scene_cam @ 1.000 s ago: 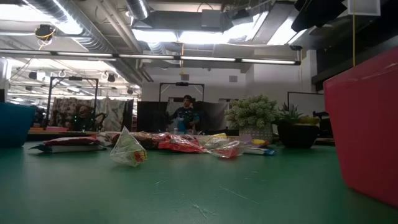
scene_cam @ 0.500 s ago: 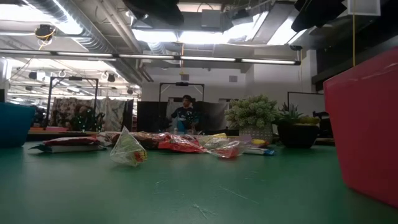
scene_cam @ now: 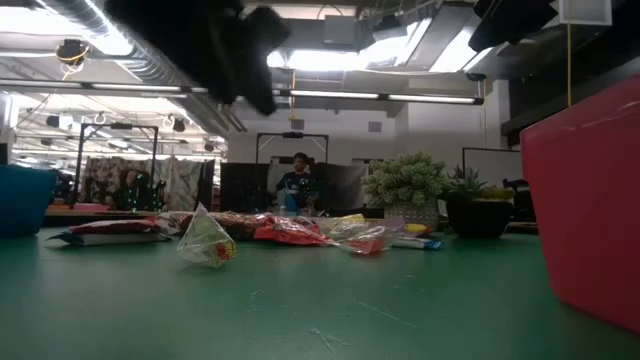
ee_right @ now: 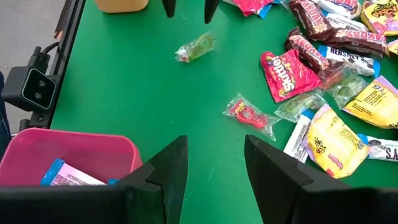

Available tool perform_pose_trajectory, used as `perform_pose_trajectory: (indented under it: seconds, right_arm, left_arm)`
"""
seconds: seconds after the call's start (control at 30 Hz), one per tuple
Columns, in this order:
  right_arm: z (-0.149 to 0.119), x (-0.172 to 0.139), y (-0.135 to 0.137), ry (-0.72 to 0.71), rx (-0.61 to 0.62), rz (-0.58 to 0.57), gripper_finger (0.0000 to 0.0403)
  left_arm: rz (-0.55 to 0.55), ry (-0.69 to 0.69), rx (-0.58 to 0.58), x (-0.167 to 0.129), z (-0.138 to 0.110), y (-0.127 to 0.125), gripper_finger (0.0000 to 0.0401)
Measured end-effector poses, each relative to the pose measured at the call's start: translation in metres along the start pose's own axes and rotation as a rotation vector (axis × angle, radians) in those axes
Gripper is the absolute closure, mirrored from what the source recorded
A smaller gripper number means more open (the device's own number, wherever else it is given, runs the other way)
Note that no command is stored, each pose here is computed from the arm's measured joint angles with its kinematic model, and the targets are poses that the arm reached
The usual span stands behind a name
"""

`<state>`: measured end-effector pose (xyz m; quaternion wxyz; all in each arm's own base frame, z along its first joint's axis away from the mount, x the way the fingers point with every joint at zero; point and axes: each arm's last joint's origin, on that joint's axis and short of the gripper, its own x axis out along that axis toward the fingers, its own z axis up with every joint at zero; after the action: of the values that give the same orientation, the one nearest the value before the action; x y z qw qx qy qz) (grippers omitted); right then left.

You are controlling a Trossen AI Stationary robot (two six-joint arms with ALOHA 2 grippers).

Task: Sort candy
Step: Put the transparent candy into the orange bin

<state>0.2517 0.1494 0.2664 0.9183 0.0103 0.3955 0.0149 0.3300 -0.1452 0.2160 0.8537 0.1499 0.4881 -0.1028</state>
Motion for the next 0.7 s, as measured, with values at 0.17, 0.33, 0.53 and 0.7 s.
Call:
perform_pose_trajectory:
  seconds: [0.17, 0.33, 0.53, 0.7]
  right_arm:
    - [0.000, 0.000, 0.000, 0.000, 0.000, 0.000, 0.0244]
    - [0.000, 0.000, 0.000, 0.000, 0.000, 0.000, 0.0244]
    - [0.000, 0.000, 0.000, -0.001, 0.000, 0.000, 0.0244]
    - [0.000, 0.000, 0.000, -0.001, 0.000, 0.000, 0.0244]
  left_arm:
    - [-0.005, 0.056, 0.076, 0.011, -0.017, -0.001, 0.0197]
    - [-0.010, 0.092, 0.116, 0.018, -0.028, -0.002, 0.0197]
    - [-0.012, 0.090, 0.131, 0.026, -0.037, -0.002, 0.0197]
    - [-0.004, 0.081, 0.117, 0.028, -0.038, 0.004, 0.0197]
